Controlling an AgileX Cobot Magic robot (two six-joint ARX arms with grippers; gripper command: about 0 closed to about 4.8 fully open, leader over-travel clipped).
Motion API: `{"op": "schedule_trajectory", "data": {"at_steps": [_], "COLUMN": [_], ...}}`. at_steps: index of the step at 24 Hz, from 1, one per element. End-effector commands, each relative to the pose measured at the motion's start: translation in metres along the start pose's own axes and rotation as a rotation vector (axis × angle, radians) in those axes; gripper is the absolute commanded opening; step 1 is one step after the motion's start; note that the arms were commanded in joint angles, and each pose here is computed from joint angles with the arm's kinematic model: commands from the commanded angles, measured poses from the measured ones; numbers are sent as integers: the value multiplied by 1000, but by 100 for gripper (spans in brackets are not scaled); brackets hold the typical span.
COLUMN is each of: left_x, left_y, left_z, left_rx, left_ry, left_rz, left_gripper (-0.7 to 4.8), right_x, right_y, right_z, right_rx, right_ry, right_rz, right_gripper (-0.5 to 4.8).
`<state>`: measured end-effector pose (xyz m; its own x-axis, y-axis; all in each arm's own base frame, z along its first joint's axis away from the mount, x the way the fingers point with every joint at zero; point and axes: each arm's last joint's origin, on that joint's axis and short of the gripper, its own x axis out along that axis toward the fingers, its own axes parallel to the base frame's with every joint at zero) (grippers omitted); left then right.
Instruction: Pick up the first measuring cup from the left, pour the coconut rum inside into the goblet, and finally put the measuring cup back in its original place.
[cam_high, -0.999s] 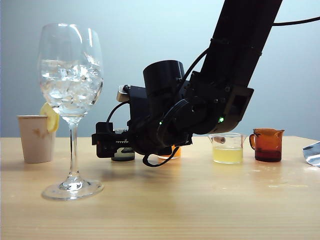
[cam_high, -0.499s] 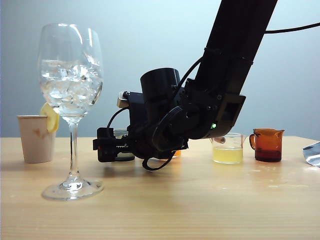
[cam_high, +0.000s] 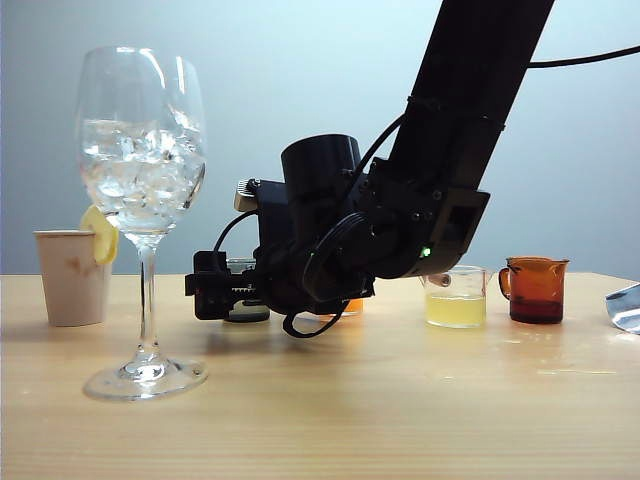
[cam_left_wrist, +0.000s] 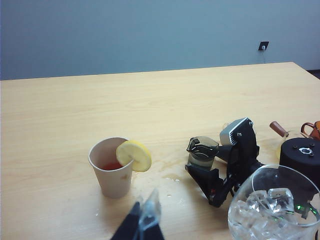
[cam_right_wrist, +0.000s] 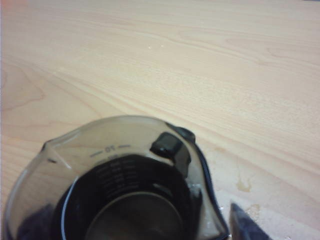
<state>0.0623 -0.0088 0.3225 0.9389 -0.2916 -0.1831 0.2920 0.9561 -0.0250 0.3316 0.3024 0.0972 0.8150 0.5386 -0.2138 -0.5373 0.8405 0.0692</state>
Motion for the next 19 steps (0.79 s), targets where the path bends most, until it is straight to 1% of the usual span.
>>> {"op": "schedule_trajectory", "data": {"at_steps": [1,6,11,19], "left_x": [-1,-1,-3,-5], "left_y": [0,-1,-1,-2], "left_z": [0,-6,-5,-6], "left_rx": [4,-13,-11,-7], "left_ry": [3,60,52,43], "left_rz": [-4,-6,-7,-10], "left_gripper": [-5,-5,-5,-5], "right_x": [0,7,18,20], "right_y": [1,2,4,2], "right_z": [4,3,6,3], "right_rx": [1,-1,-2,-3], "right_ry": [-22,-12,-10,11], "right_rz": [3,5,5,-6], "right_gripper": [479,479,479,479]}}
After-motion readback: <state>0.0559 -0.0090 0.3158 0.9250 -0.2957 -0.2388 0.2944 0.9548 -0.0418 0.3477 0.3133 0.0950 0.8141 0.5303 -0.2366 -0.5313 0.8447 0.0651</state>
